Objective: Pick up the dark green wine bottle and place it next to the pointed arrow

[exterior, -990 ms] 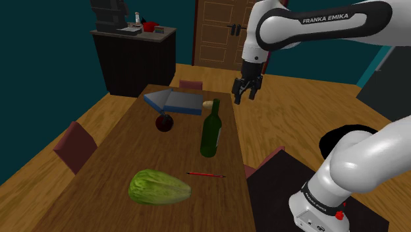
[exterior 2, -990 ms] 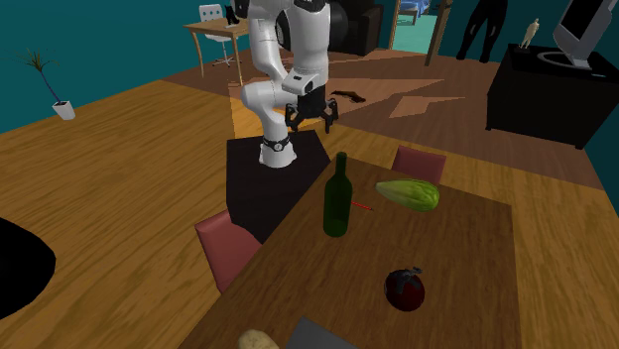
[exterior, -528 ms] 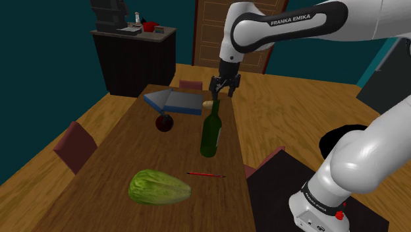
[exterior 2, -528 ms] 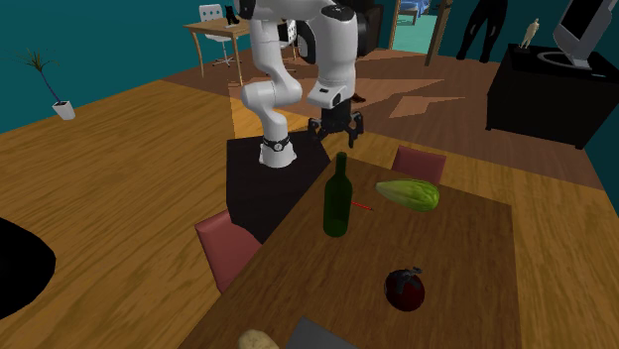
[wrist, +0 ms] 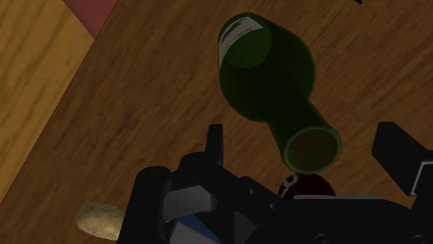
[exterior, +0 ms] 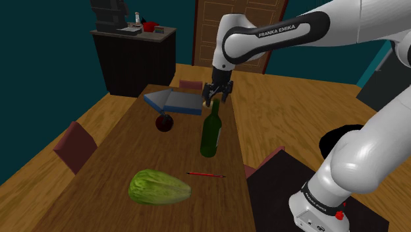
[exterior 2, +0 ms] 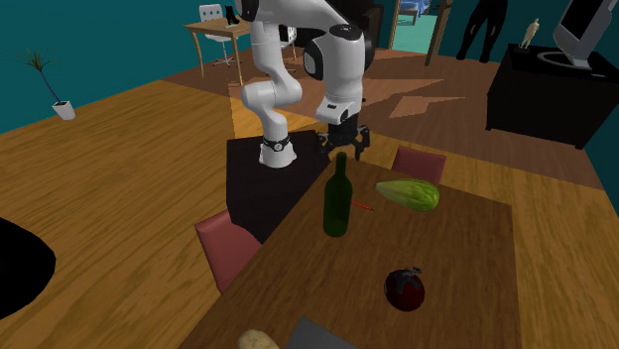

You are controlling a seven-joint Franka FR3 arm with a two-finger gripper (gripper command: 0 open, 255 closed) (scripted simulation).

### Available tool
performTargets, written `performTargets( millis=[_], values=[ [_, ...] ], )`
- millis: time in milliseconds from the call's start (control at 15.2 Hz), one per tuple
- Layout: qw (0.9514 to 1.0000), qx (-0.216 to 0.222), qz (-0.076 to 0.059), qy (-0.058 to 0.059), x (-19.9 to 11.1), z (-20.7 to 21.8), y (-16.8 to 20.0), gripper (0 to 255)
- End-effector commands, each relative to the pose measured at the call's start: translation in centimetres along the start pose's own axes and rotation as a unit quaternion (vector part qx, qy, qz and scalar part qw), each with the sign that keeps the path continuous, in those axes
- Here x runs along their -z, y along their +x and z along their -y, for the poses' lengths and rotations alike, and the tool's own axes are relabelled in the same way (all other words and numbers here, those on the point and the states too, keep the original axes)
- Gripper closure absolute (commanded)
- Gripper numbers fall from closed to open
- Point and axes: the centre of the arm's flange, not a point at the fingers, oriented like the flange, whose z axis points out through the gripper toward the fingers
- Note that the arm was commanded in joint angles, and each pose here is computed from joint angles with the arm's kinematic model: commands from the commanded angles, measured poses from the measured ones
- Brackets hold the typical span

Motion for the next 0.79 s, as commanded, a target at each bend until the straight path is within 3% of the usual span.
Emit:
performTargets(
  millis=[0,528,594,726],
  values=[
    [1.0,0.0,0.0,0.0,-0.88,-0.07,0.03,0],
    [1.0,0.0,0.0,0.0,-0.87,-0.07,0.02,0],
    [1.0,0.0,0.0,0.0,-0.87,-0.07,0.02,255],
    [1.0,0.0,0.0,0.0,-0.87,-0.07,0.02,255]
  ],
)
